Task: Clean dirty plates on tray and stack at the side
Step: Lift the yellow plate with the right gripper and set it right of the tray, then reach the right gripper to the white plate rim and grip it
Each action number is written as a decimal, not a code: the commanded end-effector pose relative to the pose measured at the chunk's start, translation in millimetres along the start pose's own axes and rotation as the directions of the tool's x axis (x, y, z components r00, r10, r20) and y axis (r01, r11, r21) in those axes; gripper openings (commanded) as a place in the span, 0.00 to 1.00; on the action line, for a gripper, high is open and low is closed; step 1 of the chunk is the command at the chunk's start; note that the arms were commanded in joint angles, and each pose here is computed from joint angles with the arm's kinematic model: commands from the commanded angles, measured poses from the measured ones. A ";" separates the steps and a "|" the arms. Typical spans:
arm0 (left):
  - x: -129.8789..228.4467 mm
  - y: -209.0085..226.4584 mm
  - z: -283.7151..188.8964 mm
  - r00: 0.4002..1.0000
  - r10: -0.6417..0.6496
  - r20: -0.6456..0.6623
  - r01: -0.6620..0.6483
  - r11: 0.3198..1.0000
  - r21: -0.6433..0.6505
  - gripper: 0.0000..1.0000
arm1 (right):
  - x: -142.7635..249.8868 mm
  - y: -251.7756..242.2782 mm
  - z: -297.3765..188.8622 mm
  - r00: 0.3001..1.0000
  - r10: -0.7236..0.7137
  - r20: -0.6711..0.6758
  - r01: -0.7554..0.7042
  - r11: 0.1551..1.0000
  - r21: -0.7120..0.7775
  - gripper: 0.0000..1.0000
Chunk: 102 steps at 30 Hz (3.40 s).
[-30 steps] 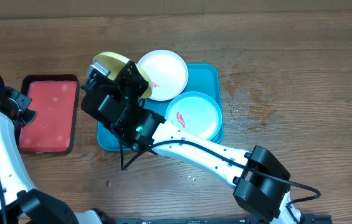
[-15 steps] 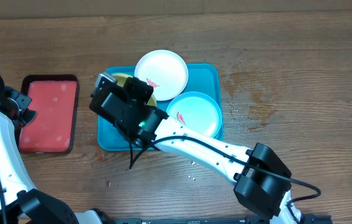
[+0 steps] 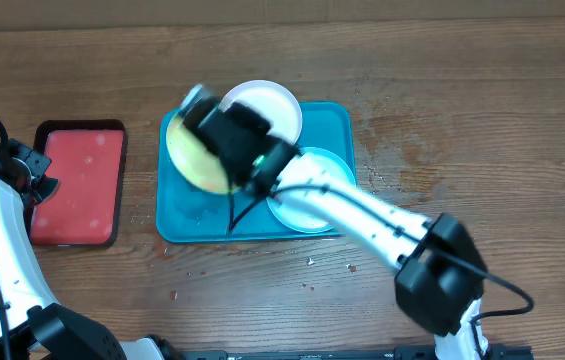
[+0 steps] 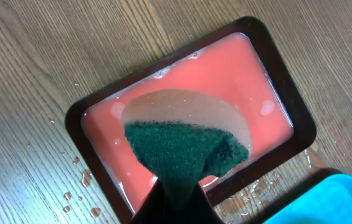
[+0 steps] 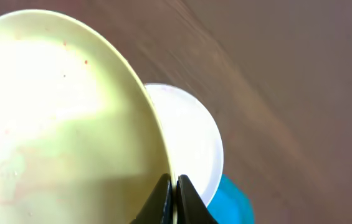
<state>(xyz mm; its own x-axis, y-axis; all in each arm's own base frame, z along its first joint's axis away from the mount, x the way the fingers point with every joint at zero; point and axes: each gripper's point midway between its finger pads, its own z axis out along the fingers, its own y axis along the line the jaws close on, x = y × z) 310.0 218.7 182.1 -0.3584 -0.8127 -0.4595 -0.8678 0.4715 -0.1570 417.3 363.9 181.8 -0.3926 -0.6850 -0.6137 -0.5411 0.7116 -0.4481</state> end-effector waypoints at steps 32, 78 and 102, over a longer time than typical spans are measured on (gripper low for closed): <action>3.5 -5.8 0.3 1.000 -0.015 -0.019 0.016 0.999 0.037 0.04 | 332.2 -262.0 45.8 0.240 0.862 -0.447 -0.911 0.359 0.202 0.44; 4.7 -10.8 0.2 0.999 -0.014 -0.029 0.015 0.998 0.065 0.04 | 32.7 46.9 39.5 0.949 0.293 -0.113 -0.314 0.874 -0.371 0.72; 8.1 -12.4 -0.1 0.999 -0.012 -0.045 0.015 0.997 0.075 0.04 | 47.9 16.7 124.4 0.894 0.443 -0.071 -0.438 0.825 -0.358 0.68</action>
<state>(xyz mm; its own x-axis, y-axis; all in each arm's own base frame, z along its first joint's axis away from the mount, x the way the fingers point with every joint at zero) 317.9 209.4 182.0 -0.3658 -0.8242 -0.4323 -0.8458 0.4882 -0.2150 489.0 342.0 73.1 -0.6406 -0.3079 -0.7034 -0.5166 0.8506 0.0981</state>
